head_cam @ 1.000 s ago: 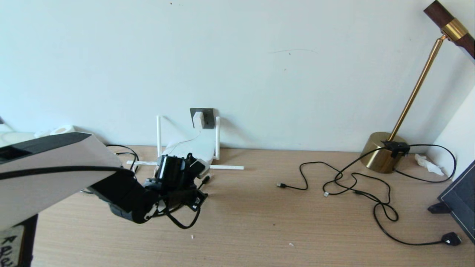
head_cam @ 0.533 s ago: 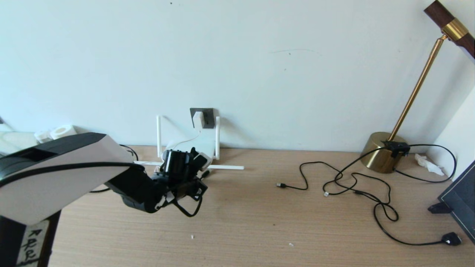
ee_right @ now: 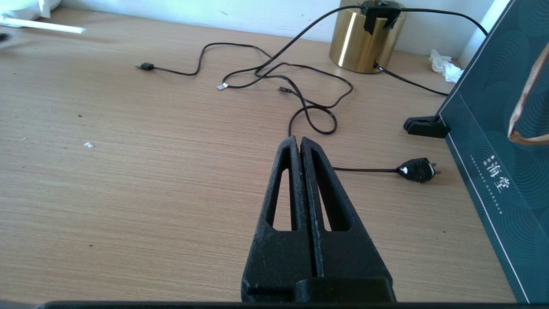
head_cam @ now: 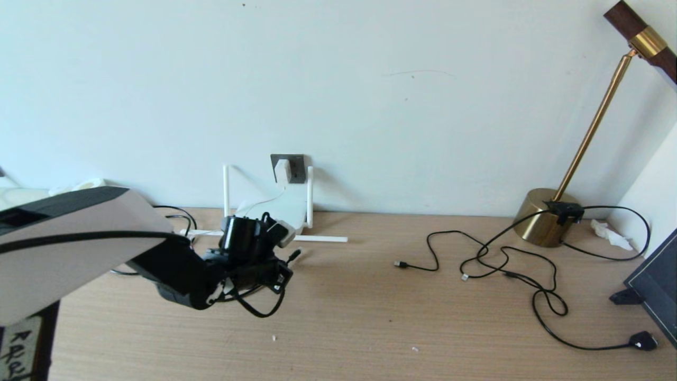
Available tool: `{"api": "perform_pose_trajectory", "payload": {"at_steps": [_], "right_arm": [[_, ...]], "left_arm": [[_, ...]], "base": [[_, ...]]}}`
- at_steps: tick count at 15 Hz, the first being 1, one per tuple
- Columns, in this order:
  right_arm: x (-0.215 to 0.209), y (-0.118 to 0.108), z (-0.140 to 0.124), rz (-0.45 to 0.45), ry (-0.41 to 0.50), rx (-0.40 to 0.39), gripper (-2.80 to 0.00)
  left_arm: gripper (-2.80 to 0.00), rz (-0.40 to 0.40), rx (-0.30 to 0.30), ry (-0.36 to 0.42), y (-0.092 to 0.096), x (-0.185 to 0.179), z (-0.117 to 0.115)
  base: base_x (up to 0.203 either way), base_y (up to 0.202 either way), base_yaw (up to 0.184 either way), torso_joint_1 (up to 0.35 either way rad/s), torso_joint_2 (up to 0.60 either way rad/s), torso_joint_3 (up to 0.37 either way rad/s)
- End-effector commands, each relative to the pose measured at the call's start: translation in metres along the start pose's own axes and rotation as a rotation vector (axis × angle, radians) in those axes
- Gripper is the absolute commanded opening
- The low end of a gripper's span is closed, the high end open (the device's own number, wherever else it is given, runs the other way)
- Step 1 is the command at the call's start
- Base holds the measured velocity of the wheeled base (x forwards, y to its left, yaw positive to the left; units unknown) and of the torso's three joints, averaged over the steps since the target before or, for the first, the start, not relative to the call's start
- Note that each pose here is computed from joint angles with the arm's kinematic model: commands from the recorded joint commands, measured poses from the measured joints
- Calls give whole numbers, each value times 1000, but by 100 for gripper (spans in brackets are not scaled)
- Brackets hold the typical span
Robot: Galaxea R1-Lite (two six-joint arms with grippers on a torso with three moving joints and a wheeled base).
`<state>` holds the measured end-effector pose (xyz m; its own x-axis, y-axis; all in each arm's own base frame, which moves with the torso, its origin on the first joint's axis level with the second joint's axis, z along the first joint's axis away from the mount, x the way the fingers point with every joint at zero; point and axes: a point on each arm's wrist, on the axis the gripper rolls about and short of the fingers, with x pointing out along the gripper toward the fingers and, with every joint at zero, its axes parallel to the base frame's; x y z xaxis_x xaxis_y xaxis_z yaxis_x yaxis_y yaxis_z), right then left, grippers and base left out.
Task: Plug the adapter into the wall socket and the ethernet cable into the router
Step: Align cable and router interface
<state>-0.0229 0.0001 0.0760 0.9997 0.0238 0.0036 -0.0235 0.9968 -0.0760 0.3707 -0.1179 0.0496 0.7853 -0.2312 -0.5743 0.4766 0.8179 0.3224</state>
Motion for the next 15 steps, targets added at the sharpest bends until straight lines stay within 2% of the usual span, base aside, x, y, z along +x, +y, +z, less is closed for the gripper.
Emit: {"api": "perform_pose_trajectory", "payload": {"at_steps": [1, 2, 3, 5, 7, 9, 12, 13, 15], "right_arm": [[0, 0, 0, 1, 0, -1, -280], [0, 0, 0, 1, -1, -2, -280], [0, 0, 0, 1, 0, -1, -280], [0, 0, 0, 1, 0, -1, -280], [0, 0, 0, 1, 0, -1, -280], [0, 0, 0, 1, 0, -1, -280], [0, 0, 0, 1, 0, -1, -280], [0, 0, 0, 1, 0, -1, -280], [0, 0, 0, 1, 0, -1, -280]], "left_arm": [[-280, -61, -141, -30, 17, -29, 5], [-280, -85, -207, -29, 21, -37, 6], [-280, -96, -241, -24, 27, -46, 3], [-280, -114, -270, -7, 34, -61, -4], [-280, -152, -312, 82, 39, -80, -20], [-280, -225, -387, 176, 48, -100, -39], [-280, -332, -590, 353, 64, -117, -63], [-280, -358, -651, 377, 70, -120, -68], [-280, -377, -678, 399, 69, -116, -74]], "base": [[0, 0, 0, 0, 0, 0], [0, 0, 0, 0, 0, 0], [0, 0, 0, 0, 0, 0], [0, 0, 0, 0, 0, 0], [0, 0, 0, 0, 0, 0], [0, 0, 0, 0, 0, 0], [0, 0, 0, 0, 0, 0], [0, 0, 0, 0, 0, 0], [0, 0, 0, 0, 0, 0]]}}
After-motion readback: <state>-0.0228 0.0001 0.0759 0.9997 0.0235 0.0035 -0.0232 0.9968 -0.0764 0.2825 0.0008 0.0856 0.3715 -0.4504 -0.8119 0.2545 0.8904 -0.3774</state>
